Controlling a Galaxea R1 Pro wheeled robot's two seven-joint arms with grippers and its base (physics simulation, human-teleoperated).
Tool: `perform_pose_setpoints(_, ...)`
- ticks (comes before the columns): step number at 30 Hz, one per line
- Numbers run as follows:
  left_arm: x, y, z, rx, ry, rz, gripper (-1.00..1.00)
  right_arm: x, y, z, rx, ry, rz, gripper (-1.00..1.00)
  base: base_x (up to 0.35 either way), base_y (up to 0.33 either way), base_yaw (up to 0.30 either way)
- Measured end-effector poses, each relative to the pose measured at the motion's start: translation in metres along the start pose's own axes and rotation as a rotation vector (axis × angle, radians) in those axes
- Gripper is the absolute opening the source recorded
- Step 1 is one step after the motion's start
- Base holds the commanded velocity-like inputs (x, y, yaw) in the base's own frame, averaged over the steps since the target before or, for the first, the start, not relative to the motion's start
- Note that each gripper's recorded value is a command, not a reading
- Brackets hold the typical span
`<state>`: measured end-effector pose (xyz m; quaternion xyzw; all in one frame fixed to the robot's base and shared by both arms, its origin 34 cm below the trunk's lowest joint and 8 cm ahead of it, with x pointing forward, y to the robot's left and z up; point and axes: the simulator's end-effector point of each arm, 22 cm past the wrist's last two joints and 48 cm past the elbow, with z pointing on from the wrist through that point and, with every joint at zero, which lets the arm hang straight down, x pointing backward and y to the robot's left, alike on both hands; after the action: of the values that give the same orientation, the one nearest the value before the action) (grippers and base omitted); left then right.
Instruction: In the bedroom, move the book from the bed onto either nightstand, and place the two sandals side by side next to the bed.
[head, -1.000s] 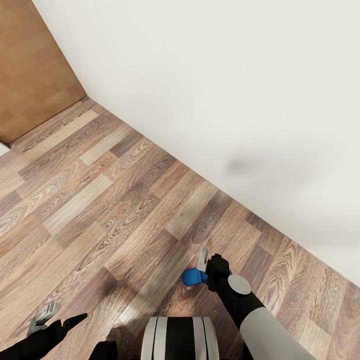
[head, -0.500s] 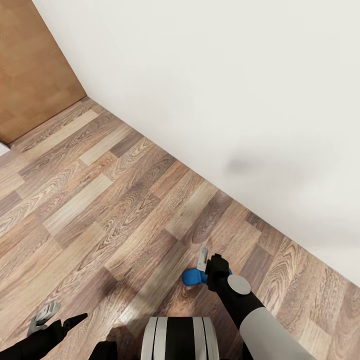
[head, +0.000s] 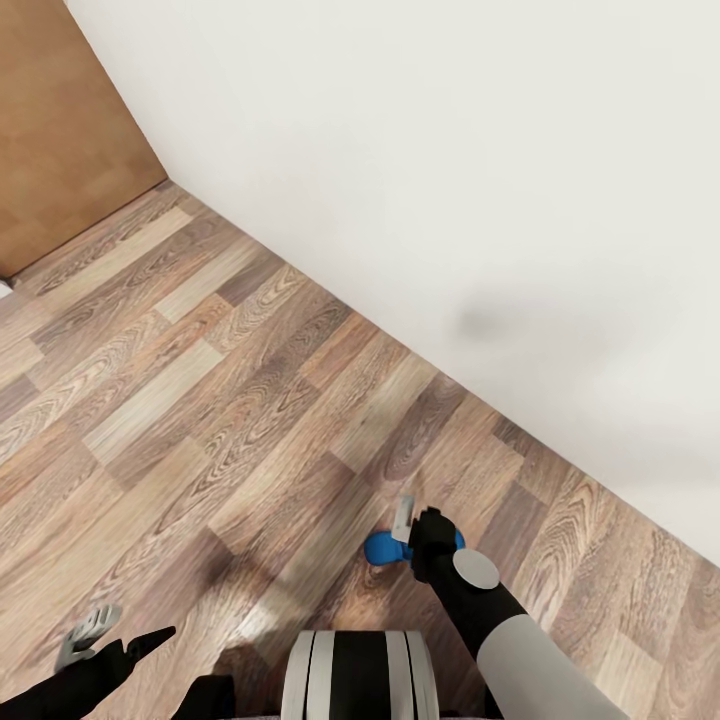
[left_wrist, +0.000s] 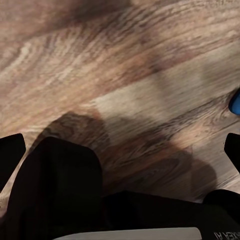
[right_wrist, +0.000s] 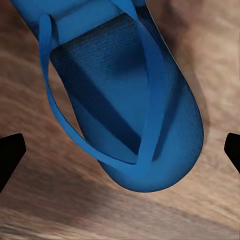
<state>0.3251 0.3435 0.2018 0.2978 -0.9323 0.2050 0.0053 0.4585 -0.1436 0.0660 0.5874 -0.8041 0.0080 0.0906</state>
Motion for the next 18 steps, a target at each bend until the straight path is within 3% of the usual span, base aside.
perform_pose_setpoints(6,0.0050,0.0064,0.0051,-0.014,0.018,-0.010,1.00,-0.0003,0.0096,0.0104,-0.024,0.005,-0.003,1.00,0.000,0.000,0.000)
perform_pose_setpoints(18,0.0052,0.0059,0.0053,-0.012,0.019,-0.009,1.00,-0.0014,0.0099,0.0100,-0.025,0.003,-0.003,1.00,0.000,0.000,0.000)
